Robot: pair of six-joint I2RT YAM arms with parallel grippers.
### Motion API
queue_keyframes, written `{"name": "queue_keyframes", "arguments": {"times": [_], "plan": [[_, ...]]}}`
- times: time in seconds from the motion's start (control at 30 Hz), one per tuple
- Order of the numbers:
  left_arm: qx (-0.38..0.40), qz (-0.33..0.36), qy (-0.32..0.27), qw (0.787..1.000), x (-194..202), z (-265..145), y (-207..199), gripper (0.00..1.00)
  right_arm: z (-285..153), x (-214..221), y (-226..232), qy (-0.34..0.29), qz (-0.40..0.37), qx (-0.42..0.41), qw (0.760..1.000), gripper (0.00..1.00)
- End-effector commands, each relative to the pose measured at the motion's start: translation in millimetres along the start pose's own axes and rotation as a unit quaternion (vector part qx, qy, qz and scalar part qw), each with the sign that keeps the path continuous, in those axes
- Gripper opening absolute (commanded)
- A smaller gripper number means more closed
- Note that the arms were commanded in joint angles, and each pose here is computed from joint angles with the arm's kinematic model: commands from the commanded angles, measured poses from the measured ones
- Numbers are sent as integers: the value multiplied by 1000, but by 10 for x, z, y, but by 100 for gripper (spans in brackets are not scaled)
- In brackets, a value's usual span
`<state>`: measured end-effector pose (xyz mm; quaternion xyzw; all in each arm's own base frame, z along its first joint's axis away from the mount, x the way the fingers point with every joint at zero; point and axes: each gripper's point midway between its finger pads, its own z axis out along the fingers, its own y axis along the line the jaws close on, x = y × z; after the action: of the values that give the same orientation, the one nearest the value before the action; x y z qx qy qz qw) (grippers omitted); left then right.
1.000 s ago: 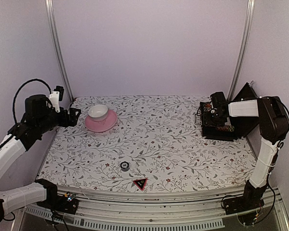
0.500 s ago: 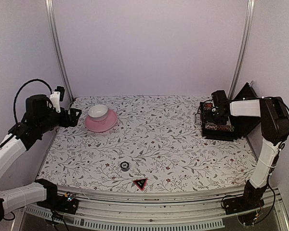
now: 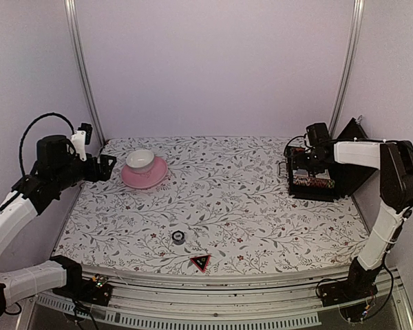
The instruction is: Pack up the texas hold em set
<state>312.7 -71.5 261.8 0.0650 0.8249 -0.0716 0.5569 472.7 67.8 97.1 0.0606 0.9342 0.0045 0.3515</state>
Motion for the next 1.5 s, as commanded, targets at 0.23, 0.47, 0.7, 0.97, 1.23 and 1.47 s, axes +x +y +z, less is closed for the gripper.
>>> {"name": "queue_keyframes", "arguments": {"times": [0.23, 0.47, 0.7, 0.97, 1.23, 1.47], "plan": [[9, -11, 16, 1000, 100, 55, -11, 94, -1007, -218, 224, -46, 1, -114, 992, 89], [69, -54, 71, 994, 324, 7, -496, 84, -1702, 67, 411, -42, 15, -203, 978, 92], [132, -79, 155, 976, 975, -115, -1197, 83, -1998, 440, 436, -44, 29, -245, 968, 96], [173, -71, 218, 958, 1529, -120, -1704, 85, -1977, 811, 489, -4, 53, -284, 957, 97], [220, -82, 236, 943, 1735, -64, -1954, 85, -1919, 967, 589, 19, 59, -317, 947, 97], [206, -27, 275, 939, 1999, 59, -2128, 85, -1907, 968, 595, 20, 63, -318, 946, 96]]}}
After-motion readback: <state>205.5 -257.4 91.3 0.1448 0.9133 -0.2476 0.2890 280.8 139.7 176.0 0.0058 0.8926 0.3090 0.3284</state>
